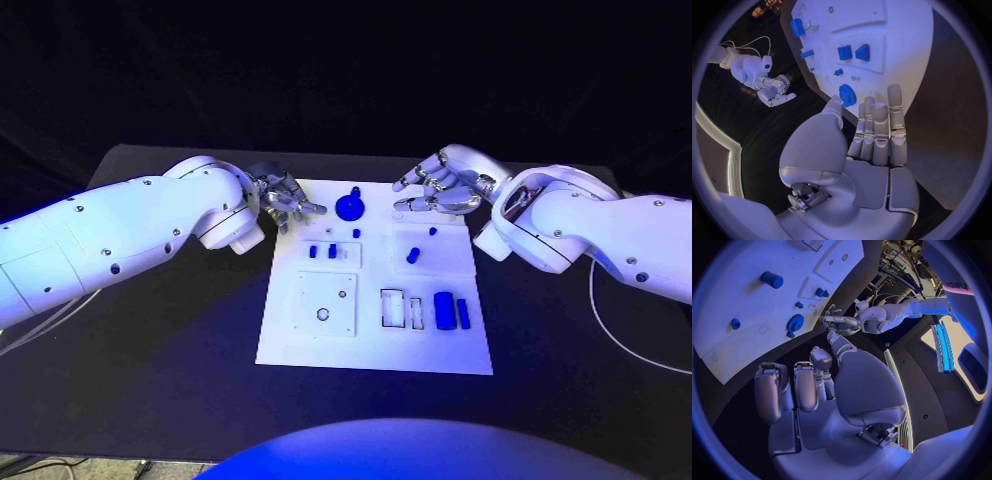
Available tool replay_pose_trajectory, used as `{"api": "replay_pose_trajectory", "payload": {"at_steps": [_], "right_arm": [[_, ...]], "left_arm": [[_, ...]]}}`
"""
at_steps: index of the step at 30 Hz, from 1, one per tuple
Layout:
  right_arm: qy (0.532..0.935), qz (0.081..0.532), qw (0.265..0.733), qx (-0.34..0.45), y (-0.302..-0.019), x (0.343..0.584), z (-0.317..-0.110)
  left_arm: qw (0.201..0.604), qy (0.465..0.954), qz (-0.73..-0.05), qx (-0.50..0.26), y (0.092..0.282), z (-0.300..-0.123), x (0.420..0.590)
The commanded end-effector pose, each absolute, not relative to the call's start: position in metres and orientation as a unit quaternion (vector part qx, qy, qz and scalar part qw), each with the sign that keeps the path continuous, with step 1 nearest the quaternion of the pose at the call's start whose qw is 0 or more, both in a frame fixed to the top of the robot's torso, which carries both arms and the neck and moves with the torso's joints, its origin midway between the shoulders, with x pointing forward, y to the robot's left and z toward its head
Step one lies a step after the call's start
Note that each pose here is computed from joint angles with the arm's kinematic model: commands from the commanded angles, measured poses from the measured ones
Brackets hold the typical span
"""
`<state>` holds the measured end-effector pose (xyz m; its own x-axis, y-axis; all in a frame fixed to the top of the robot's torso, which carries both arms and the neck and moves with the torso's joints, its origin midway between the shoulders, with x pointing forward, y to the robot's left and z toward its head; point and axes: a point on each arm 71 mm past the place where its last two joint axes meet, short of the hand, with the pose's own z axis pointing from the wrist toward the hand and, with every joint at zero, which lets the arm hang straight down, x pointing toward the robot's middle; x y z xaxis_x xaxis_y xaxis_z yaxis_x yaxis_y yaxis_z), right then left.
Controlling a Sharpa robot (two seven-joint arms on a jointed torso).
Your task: Assemble the parts on the task board
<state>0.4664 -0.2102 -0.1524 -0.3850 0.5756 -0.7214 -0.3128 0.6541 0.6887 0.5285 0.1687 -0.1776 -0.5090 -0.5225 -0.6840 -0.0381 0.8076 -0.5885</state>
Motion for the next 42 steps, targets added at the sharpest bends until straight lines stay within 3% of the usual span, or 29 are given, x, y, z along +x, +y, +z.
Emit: {"api": "replay_pose_trajectory", "payload": {"at_steps": [1,7,16,29,42], "right_arm": [[0.728,0.410,0.543,0.086,-0.209,0.466,-0.153],[0.727,0.410,0.544,0.086,-0.209,0.466,-0.153],[0.727,0.412,0.543,0.084,-0.207,0.466,-0.153],[0.725,0.414,0.545,0.084,-0.205,0.466,-0.153],[0.725,0.415,0.544,0.083,-0.204,0.466,-0.153]], "left_arm": [[0.496,0.784,-0.357,-0.104,0.149,-0.167,0.526],[0.549,0.738,-0.392,0.035,0.124,-0.164,0.518],[0.568,0.734,-0.336,0.159,0.101,-0.175,0.513],[0.557,0.762,-0.267,0.194,0.086,-0.187,0.519],[0.556,0.763,-0.265,0.199,0.073,-0.191,0.521]]}}
